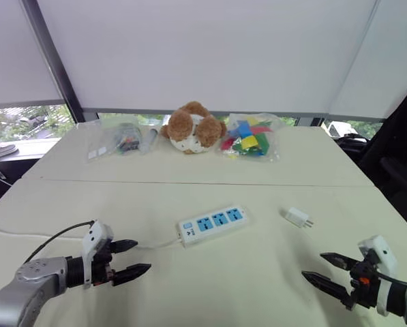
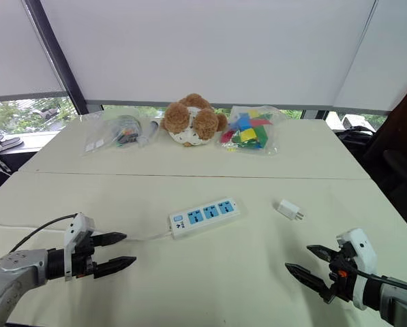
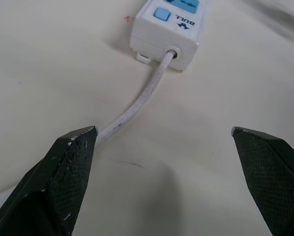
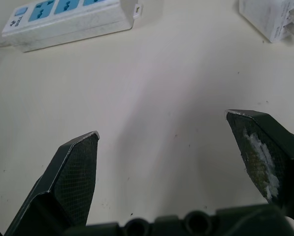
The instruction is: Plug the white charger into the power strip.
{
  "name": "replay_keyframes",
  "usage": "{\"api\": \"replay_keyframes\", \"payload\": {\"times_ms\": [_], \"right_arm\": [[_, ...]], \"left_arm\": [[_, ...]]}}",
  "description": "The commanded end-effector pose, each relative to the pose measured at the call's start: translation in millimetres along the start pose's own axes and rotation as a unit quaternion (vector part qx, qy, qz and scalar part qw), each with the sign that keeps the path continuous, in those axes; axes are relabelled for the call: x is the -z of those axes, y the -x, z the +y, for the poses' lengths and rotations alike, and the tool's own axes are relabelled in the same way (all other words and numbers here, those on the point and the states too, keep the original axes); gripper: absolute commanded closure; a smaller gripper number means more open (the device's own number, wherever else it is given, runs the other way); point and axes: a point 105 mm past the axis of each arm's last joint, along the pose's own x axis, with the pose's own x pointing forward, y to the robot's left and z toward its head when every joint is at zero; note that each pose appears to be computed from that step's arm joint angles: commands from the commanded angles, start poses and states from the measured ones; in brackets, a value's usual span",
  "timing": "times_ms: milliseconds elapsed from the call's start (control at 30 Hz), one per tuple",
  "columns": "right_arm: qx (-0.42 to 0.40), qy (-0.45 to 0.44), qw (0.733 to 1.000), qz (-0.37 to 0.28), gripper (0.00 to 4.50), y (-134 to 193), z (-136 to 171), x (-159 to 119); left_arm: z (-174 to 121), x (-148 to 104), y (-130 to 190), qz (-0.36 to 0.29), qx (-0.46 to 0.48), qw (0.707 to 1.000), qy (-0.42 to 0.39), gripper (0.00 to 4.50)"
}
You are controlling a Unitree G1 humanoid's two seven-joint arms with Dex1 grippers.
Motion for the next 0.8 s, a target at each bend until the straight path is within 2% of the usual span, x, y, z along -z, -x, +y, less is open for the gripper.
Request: {"api": "replay_keyframes", "payload": {"times_ms": [33,167,400,600,800], "right_arm": [[-0.006,0.006,1.0,-0.022,0.01,2,0,-15],[-0.042,0.019,0.998,-0.038,0.01,3,8,-43],[-0.08,0.066,0.994,-0.036,0.01,-6,28,-72],[-0.07,0.055,0.996,-0.015,0.01,-5,35,-59],[-0.057,0.049,0.997,-0.006,0.01,2,38,-51]], "left_arm": [[5,-27,-2,-0.023,0.008,0.998,-0.052,0.0],[2,-52,-25,-0.032,0.073,0.991,-0.111,0.0],[5,-44,-72,-0.025,0.163,0.972,-0.17,0.0],[7,-35,-109,-0.055,0.167,0.969,-0.174,0.0],[12,-26,-132,-0.069,0.146,0.973,-0.164,0.0]]}}
